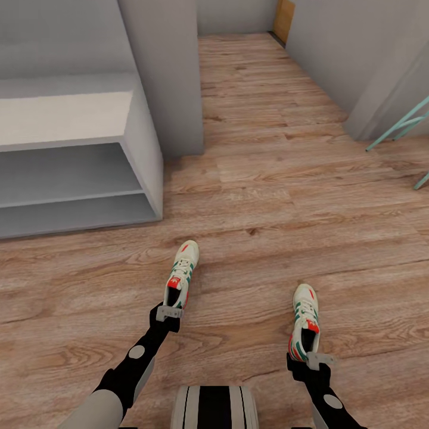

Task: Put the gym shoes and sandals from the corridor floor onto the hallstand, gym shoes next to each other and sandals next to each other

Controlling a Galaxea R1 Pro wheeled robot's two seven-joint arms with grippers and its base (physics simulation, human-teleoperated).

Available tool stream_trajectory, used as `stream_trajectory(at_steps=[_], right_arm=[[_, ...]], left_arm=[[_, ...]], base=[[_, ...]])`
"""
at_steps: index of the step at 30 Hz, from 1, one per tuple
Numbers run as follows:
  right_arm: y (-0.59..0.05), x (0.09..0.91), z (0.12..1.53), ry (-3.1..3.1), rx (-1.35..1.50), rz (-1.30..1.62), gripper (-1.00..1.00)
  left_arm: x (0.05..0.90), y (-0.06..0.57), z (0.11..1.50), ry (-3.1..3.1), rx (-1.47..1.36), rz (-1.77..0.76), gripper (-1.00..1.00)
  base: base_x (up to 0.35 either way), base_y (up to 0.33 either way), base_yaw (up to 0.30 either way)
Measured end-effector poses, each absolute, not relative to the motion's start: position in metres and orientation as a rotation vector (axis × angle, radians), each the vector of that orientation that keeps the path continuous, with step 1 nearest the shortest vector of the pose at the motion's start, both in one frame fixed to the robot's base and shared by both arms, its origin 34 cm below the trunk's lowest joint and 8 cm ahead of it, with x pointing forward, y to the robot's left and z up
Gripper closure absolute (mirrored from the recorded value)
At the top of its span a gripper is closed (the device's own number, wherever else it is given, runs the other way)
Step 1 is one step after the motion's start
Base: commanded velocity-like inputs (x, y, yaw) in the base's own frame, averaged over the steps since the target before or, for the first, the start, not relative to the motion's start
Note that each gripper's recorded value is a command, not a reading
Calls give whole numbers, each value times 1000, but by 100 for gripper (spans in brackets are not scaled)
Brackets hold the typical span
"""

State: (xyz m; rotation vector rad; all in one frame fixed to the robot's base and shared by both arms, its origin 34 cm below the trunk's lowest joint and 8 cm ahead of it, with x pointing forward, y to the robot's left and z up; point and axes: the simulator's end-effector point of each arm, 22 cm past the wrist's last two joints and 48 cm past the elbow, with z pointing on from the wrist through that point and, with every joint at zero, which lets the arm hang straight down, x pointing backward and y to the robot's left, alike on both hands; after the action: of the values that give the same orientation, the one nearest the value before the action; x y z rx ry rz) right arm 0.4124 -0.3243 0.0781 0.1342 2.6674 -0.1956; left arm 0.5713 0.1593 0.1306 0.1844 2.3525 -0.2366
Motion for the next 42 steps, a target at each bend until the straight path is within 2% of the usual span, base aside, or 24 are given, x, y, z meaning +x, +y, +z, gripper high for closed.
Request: stream_trajectory(at_steps=[42], right_arm=[[-326,412,78,2667,135,-198,-100]], left_arm=[[571,159,131,2353,184,-237,100]], base=[[24,-8,0]])
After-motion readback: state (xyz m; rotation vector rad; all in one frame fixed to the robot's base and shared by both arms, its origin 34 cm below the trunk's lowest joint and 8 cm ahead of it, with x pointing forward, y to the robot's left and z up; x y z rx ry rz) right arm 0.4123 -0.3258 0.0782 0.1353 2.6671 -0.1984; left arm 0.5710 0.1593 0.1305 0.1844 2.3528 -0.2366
